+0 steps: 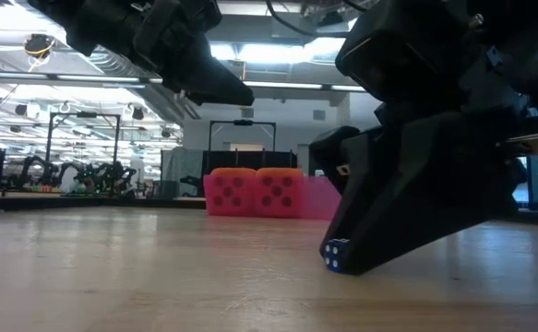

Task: Pick & Place Dice
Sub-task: Put the small blue dice into the red container

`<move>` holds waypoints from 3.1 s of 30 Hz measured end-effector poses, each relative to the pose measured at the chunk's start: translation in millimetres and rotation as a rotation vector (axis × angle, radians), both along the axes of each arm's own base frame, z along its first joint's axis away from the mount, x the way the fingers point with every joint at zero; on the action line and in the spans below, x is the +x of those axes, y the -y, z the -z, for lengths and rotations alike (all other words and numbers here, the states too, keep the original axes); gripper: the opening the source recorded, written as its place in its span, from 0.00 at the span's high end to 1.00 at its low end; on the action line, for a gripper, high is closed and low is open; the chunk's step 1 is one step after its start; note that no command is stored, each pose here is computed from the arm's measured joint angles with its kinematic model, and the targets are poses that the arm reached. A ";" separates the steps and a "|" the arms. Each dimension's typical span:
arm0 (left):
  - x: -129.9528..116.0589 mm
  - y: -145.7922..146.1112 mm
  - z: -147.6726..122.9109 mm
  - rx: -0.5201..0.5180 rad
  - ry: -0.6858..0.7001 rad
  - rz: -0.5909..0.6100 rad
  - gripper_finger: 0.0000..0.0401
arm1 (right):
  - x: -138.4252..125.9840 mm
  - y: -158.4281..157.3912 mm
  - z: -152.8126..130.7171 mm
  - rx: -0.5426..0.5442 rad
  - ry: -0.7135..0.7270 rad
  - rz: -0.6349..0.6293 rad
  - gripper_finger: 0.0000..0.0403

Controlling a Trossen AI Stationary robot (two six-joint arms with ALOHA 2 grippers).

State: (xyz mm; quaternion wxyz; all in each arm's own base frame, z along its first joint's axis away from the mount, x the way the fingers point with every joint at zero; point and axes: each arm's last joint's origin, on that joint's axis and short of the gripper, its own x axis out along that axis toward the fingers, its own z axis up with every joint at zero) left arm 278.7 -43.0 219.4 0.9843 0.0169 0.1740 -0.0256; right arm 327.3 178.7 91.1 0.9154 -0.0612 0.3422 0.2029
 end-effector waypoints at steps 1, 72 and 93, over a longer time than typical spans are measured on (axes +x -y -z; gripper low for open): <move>0.0 0.0 0.0 -0.001 0.000 0.000 0.72 | 0.1 0.0 -0.1 0.000 0.001 0.001 0.85; -43.0 13.6 -29.8 0.035 -0.046 0.093 0.74 | -19.0 308.7 -69.4 -0.330 -0.174 0.732 0.77; -41.2 12.3 -30.8 0.056 -0.030 0.037 0.74 | -14.2 308.0 -72.8 -0.249 -0.108 0.731 0.33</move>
